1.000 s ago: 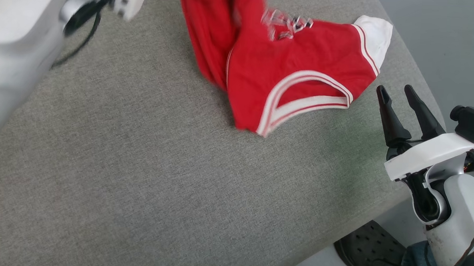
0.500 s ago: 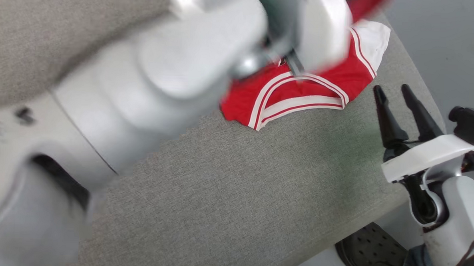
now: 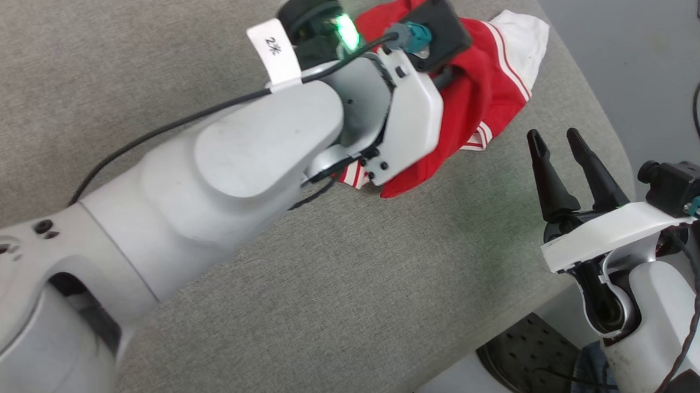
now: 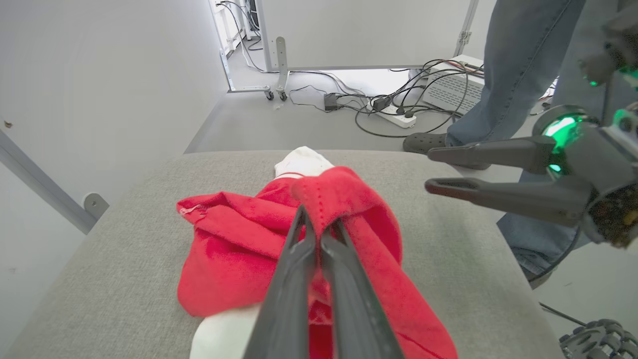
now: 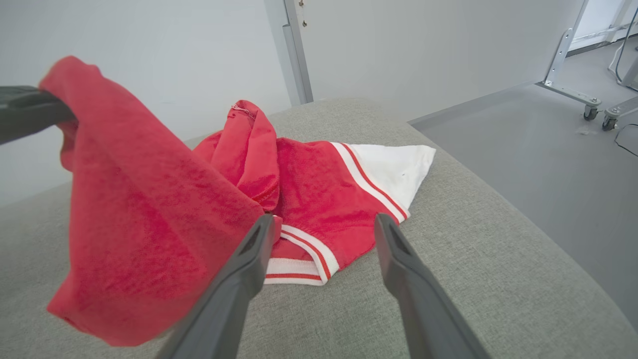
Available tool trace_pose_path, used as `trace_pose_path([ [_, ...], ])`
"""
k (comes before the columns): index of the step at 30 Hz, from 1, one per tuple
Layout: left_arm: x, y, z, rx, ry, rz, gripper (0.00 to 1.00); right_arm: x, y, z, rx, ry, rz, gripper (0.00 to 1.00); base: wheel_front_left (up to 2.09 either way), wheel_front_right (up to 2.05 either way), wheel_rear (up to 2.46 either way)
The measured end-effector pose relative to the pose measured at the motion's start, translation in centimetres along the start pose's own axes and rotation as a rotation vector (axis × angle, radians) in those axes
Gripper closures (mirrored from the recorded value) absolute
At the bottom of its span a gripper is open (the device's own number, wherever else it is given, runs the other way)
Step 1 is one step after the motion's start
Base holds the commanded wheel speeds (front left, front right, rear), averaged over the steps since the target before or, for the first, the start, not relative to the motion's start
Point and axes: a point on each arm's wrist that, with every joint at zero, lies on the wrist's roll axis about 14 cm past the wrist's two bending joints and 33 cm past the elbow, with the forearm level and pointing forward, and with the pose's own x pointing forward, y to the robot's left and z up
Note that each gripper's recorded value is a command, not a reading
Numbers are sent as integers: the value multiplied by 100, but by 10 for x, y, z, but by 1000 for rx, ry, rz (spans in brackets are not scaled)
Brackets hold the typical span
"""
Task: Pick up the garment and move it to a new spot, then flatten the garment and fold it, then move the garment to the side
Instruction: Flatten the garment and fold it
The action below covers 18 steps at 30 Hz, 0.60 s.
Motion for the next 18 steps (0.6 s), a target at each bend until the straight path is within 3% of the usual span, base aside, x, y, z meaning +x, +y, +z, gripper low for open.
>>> trace_pose_path([
  [12, -30, 31, 21, 21, 55, 74, 0, 1, -9, 22, -5, -64, -3, 0, 0, 0, 0],
  [18, -27, 37, 5, 6, 159, 85, 0, -6, -20, 34, -16, -97, -30, 0, 0, 0, 0],
])
